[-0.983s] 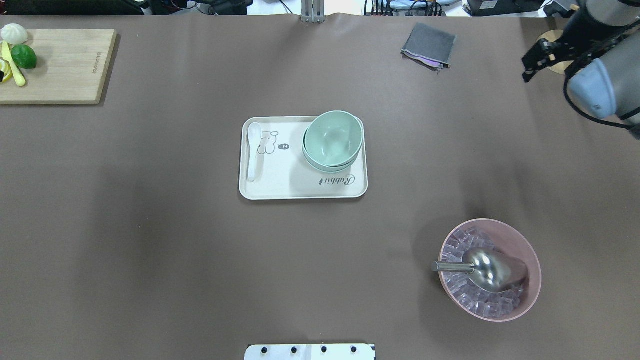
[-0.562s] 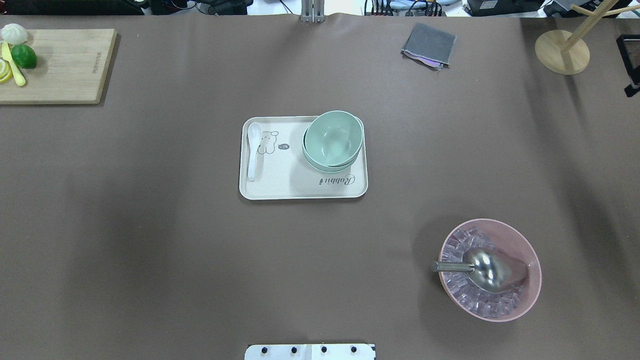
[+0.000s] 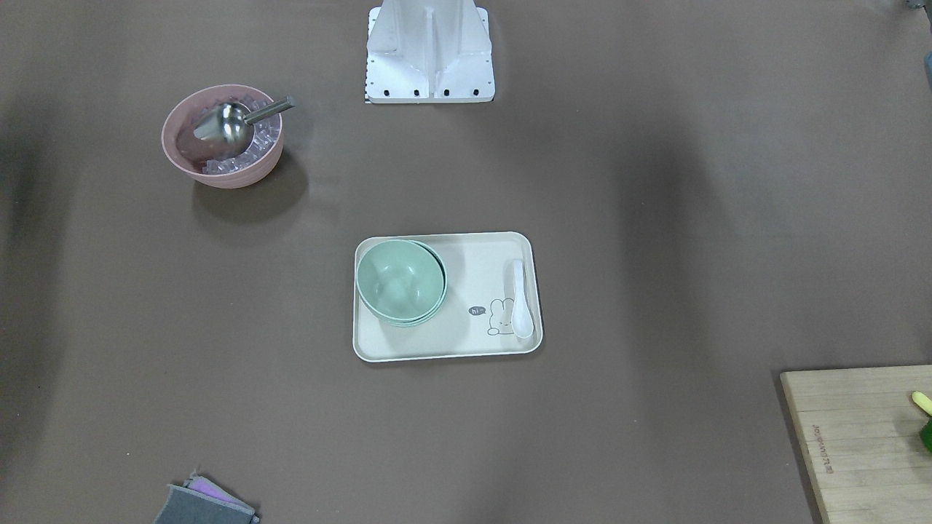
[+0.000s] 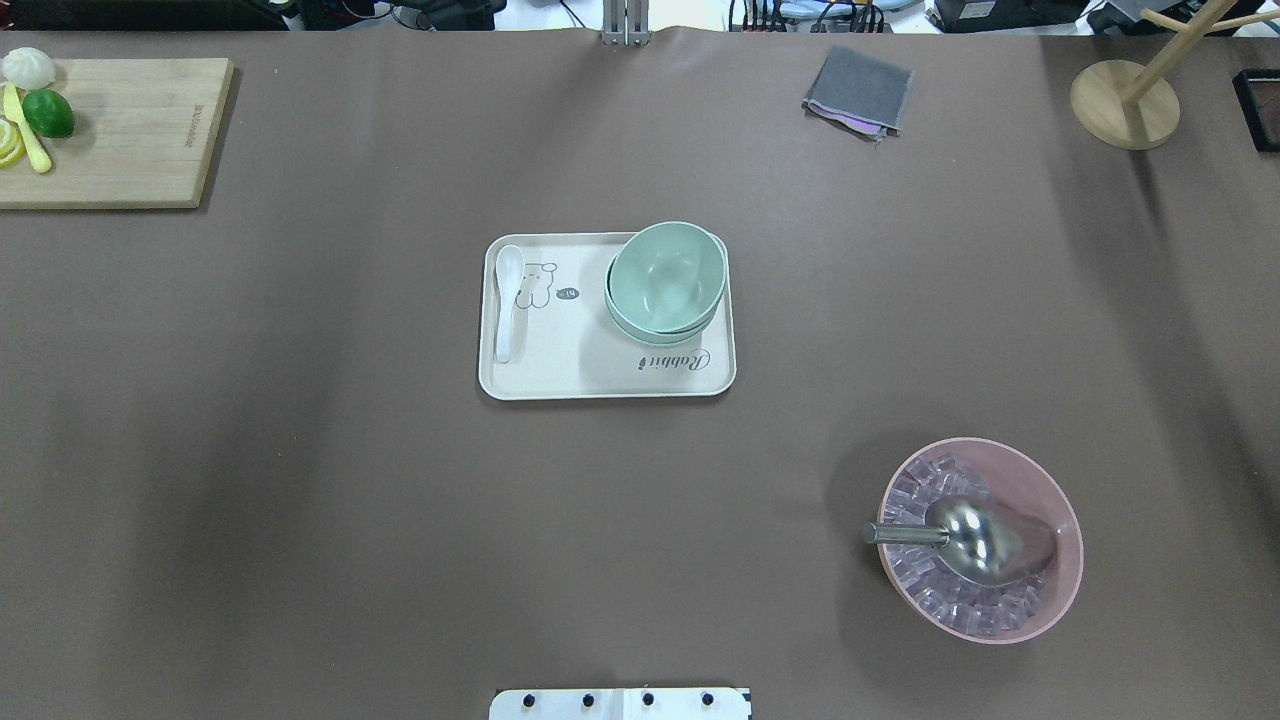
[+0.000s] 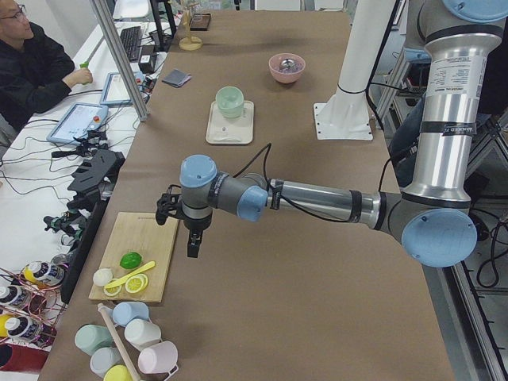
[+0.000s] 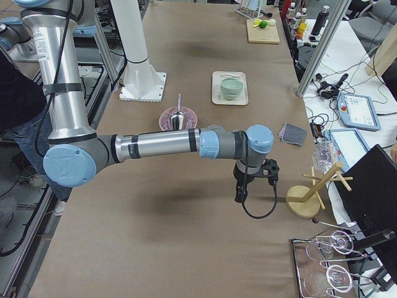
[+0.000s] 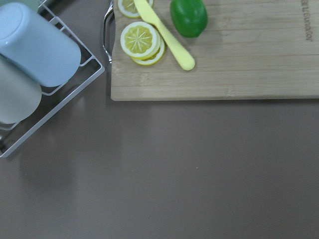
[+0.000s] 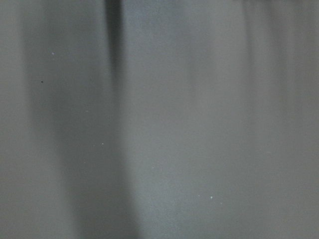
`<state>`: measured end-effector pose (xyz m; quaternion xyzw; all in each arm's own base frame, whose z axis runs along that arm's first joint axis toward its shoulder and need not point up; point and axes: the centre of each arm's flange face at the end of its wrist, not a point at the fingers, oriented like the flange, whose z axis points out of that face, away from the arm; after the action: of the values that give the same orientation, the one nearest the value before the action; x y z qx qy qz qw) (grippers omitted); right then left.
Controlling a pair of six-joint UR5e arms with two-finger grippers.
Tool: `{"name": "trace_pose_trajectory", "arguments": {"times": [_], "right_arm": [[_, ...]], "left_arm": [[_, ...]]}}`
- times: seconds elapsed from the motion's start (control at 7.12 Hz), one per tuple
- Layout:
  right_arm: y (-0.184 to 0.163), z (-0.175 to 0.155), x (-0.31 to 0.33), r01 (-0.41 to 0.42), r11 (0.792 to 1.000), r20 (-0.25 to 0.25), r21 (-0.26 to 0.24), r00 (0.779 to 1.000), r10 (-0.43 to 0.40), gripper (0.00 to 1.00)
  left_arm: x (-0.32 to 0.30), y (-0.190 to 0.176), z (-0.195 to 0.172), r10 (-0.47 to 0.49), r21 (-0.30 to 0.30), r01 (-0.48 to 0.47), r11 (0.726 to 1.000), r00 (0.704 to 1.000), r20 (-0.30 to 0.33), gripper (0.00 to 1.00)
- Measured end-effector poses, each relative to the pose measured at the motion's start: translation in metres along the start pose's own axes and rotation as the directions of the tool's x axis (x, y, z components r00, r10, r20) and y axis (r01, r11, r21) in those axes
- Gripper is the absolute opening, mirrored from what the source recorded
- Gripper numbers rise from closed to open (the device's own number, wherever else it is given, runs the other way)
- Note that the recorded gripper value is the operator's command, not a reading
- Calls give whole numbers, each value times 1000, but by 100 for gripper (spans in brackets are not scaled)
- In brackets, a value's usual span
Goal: Stack green bowls together
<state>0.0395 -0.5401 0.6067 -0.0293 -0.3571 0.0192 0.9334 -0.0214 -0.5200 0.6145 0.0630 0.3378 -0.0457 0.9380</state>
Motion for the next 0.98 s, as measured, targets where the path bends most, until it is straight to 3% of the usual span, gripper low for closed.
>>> {"name": "trace_pose_trajectory", "arguments": {"times": [0.56, 0.98], "right_arm": [[11, 0, 18, 3, 1000, 15, -6, 1000, -3, 100], [14, -5, 11, 0, 1000, 51, -9, 999, 1, 100]], "left_arm": [[-28, 22, 1, -57, -41, 54, 998, 995, -82, 98], [-23, 21, -2, -53, -37, 49, 998, 994, -95, 98]]}}
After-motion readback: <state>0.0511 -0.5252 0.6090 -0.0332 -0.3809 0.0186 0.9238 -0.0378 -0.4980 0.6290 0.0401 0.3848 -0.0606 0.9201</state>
